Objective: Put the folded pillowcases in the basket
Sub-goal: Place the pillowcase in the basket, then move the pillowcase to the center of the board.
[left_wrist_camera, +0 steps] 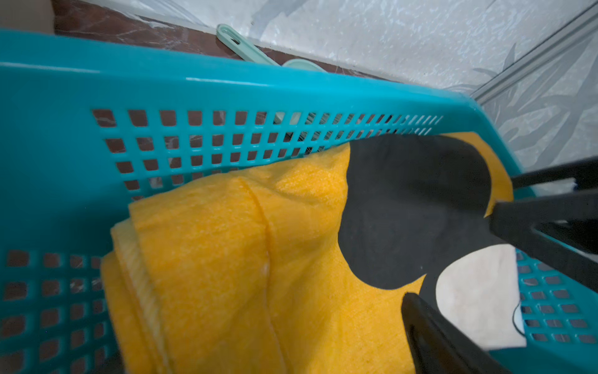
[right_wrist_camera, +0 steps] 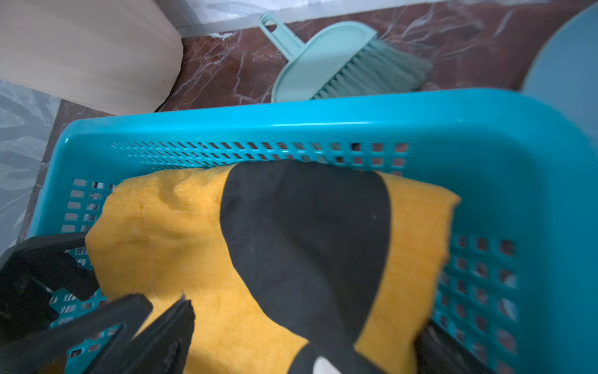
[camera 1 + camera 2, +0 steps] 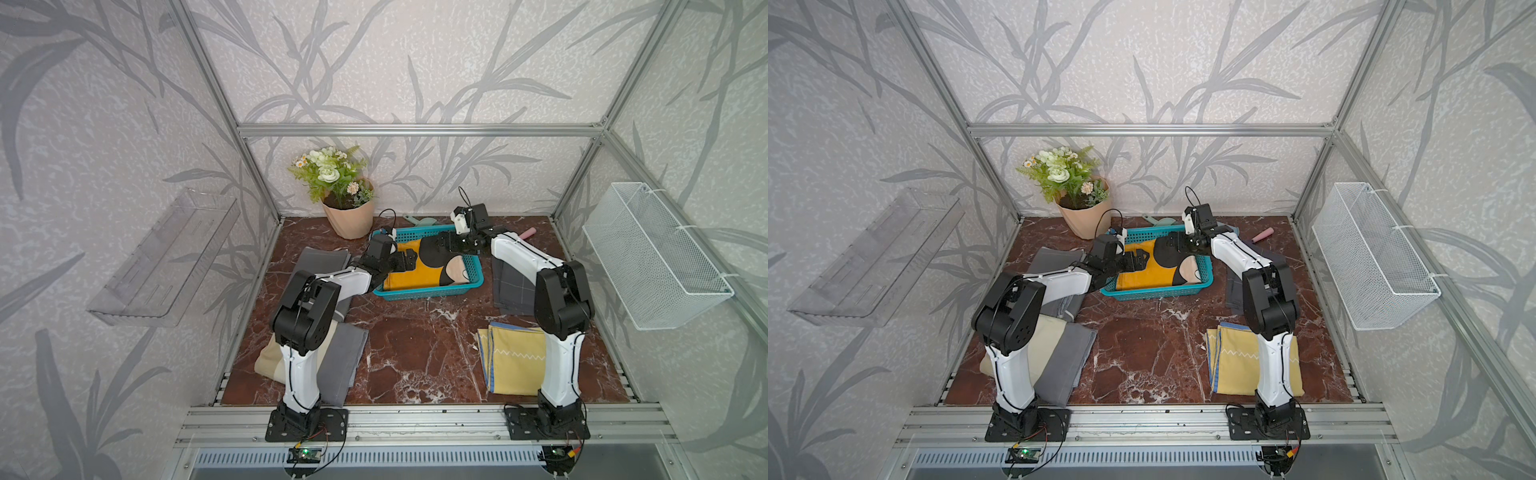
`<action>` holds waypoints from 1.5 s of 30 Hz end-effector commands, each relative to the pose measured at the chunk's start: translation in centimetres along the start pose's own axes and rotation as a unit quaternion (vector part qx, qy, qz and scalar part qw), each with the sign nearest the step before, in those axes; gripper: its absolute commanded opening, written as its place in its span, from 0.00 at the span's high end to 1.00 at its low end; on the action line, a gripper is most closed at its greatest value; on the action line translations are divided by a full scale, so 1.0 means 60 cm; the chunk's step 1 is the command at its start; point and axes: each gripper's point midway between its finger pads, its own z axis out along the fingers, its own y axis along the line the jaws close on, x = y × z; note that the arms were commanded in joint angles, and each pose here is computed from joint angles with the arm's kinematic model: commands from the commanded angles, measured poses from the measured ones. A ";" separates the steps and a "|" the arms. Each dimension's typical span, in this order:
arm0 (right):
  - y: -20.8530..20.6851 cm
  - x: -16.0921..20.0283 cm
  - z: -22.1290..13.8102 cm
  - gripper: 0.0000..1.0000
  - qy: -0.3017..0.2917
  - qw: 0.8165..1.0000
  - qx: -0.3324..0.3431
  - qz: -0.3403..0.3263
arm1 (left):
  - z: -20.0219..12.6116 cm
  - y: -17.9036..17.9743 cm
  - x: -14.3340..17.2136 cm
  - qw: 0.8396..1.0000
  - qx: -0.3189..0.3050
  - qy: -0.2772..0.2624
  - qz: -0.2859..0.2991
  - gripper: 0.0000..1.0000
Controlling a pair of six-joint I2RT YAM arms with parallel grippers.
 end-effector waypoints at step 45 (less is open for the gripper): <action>-0.208 0.209 -0.358 0.01 -0.059 0.956 0.222 0.185 | -0.158 -0.453 0.436 0.935 0.260 0.235 0.056 0.00</action>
